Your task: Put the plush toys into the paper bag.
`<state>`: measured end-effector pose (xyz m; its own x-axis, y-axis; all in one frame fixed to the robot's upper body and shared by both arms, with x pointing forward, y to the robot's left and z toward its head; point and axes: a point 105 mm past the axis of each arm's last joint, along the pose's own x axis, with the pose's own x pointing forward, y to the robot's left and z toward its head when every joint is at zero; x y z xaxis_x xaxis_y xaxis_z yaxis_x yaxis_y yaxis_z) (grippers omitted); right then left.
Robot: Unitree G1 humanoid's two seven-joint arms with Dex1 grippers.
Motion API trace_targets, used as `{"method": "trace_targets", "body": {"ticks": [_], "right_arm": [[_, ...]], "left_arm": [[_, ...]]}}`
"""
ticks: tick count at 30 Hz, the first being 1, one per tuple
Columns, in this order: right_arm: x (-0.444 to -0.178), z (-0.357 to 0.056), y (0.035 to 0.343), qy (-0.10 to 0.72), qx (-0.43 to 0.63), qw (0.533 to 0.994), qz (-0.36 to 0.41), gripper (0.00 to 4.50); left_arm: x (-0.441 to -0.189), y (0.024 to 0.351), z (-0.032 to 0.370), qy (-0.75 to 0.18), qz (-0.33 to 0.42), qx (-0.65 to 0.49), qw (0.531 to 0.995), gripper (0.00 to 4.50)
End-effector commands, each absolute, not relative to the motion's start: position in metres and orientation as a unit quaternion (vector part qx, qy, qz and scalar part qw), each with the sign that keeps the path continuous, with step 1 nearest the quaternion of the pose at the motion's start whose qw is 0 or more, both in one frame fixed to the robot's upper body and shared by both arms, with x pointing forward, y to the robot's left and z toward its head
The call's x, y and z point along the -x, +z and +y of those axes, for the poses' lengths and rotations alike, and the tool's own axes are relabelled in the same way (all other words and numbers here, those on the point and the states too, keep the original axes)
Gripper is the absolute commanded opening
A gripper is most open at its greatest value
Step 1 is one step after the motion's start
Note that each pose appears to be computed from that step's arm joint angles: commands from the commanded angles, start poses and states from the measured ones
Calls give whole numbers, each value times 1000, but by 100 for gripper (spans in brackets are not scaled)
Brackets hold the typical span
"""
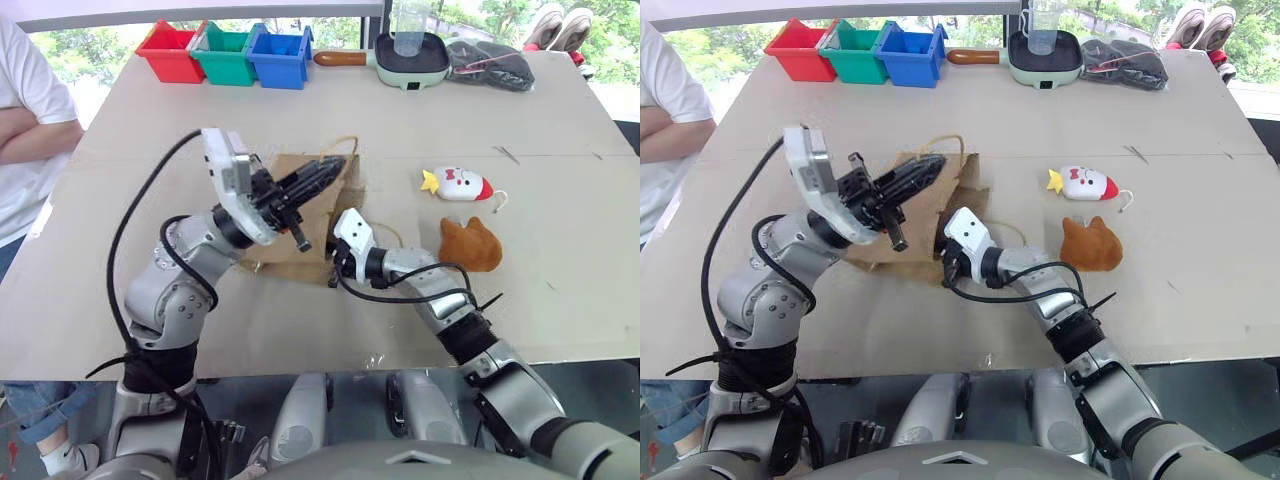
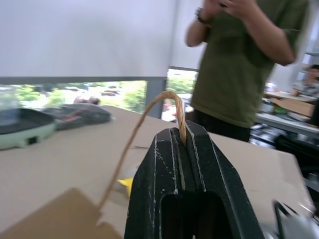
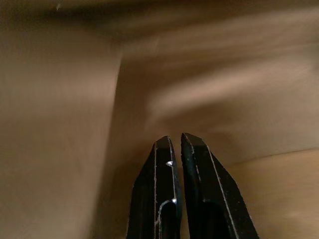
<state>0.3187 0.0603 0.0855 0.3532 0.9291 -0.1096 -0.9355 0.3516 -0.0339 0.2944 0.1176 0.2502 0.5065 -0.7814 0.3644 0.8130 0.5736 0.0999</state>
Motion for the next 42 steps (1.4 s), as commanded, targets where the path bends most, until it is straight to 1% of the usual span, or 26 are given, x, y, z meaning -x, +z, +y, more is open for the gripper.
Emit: {"method": "trace_targets", "body": {"ticks": [1,2,4,6,10,15,16,17,19,22,23,24,25,26,27,28,29,31,32,33,36,37,39,40,42], "right_arm": [[-326,69,85,534,57,843,28,5],[-330,69,82,513,64,856,30,5],[-336,71,81,484,78,871,28,5],[-337,75,85,472,80,878,22,5],[-338,79,103,485,62,872,13,5],[-341,70,123,503,62,862,-8,5],[-341,65,128,504,63,861,-11,55],[-337,57,135,511,67,857,-20,81],[-328,39,150,514,73,854,-34,178],[-321,9,171,477,101,871,-61,326],[-319,-2,177,459,113,879,-67,388],[-313,-16,183,452,117,882,-65,422],[-305,-27,187,447,118,885,-60,437],[-298,-43,191,432,119,892,-52,437],[-291,-66,191,400,132,906,-34,437],[-287,-80,191,375,143,915,-20,437],[-285,-97,188,339,176,924,-3,437],[-285,-130,174,271,208,938,64,437],[-287,-144,168,238,192,948,94,437],[-288,-153,160,217,179,952,121,437],[-295,-163,133,191,191,946,179,437],[-297,-165,125,186,186,945,194,414],[-299,-166,114,184,185,943,208,354],[-300,-165,113,184,185,942,210,300],[-298,-162,117,192,184,943,201,214]], "left_arm": [[-301,270,132,-392,-229,19,891,0],[-306,270,137,-364,-228,5,903,0],[-311,274,144,-333,-242,12,911,0],[-315,268,151,-307,-227,-11,924,0],[-317,260,160,-283,-206,-27,936,0],[-318,254,162,-281,-199,-29,938,0],[-320,252,162,-281,-196,-31,939,0],[-321,251,162,-284,-196,-28,938,0],[-322,251,159,-291,-199,-28,935,0],[-322,250,156,-303,-205,-24,930,0],[-322,249,155,-306,-205,-24,929,0],[-322,248,153,-311,-204,-22,928,0],[-322,247,151,-316,-203,-19,927,0],[-322,247,149,-320,-204,-20,925,0],[-322,247,147,-329,-205,-19,922,0],[-322,247,146,-334,-205,-18,920,0],[-322,247,145,-340,-207,-19,917,0],[-320,248,141,-360,-209,-27,909,0],[-320,248,139,-371,-211,-24,904,0],[-320,249,138,-379,-212,-23,901,0],[-321,249,133,-404,-213,-26,889,0],[-320,250,130,-416,-215,-21,883,0],[-316,253,126,-441,-221,-13,870,0],[-314,254,124,-457,-219,-7,862,0],[-307,254,122,-493,-214,0,843,0]]}}
